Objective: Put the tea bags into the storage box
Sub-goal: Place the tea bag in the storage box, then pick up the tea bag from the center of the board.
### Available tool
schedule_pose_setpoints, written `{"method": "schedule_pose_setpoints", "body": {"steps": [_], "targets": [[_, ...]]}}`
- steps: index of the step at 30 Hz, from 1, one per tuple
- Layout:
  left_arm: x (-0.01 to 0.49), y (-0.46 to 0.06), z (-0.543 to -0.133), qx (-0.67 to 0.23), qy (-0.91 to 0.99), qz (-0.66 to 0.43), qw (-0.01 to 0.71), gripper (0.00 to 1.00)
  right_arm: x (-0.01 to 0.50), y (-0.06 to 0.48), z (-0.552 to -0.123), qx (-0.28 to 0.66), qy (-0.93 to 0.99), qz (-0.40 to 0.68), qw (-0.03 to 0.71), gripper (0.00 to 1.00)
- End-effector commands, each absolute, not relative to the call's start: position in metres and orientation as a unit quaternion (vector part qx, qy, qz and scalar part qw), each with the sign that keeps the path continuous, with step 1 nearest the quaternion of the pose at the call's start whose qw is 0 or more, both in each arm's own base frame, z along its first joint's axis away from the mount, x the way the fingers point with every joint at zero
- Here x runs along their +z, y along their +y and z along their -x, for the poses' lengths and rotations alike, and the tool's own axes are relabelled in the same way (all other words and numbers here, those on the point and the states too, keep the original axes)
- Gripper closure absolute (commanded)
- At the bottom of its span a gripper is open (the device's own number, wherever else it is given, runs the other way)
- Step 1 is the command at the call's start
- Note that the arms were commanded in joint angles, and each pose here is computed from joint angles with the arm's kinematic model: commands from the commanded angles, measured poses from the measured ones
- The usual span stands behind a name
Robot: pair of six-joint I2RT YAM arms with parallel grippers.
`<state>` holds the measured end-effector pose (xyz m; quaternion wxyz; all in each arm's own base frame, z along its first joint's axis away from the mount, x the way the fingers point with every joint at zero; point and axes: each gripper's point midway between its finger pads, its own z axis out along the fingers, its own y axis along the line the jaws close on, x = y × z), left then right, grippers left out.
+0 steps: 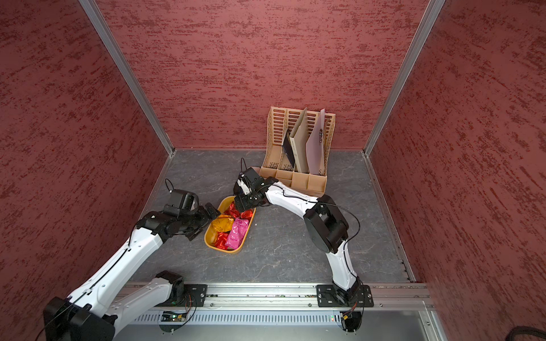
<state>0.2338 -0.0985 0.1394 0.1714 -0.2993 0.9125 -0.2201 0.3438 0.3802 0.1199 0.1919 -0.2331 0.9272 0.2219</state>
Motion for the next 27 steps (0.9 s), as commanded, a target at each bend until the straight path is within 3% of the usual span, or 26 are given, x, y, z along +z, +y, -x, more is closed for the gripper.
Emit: {"method": "schedule_pose_setpoints", "body": {"steps": [1,10,17,19,22,27], "targets": [[0.155,-0.105,-0.248,-0.24,0.908,0.285,0.191,0.0,0.169,0.343,-0.35,0.167,0.932,0.197,0.256,0.15],[0.164,-0.137,-0.279,-0.248,0.921,0.238,0.185,0.0,0.159,0.235,-0.347,0.003,0.95,0.156,0.269,0.17],[0.166,-0.155,-0.286,-0.263,0.922,0.23,0.17,0.0,0.125,0.172,-0.36,-0.057,0.976,0.06,0.2,0.21],[0.165,-0.152,-0.283,-0.257,0.923,0.232,0.17,0.0,0.111,0.165,-0.364,-0.05,0.98,0.034,0.188,0.26],[0.166,-0.145,-0.278,-0.246,0.924,0.235,0.173,0.0,0.095,0.156,-0.371,-0.016,0.984,0.0,0.179,0.41],[0.164,-0.138,-0.27,-0.239,0.923,0.244,0.176,0.0,0.08,0.146,-0.379,0.022,0.986,-0.002,0.167,0.53]]}}
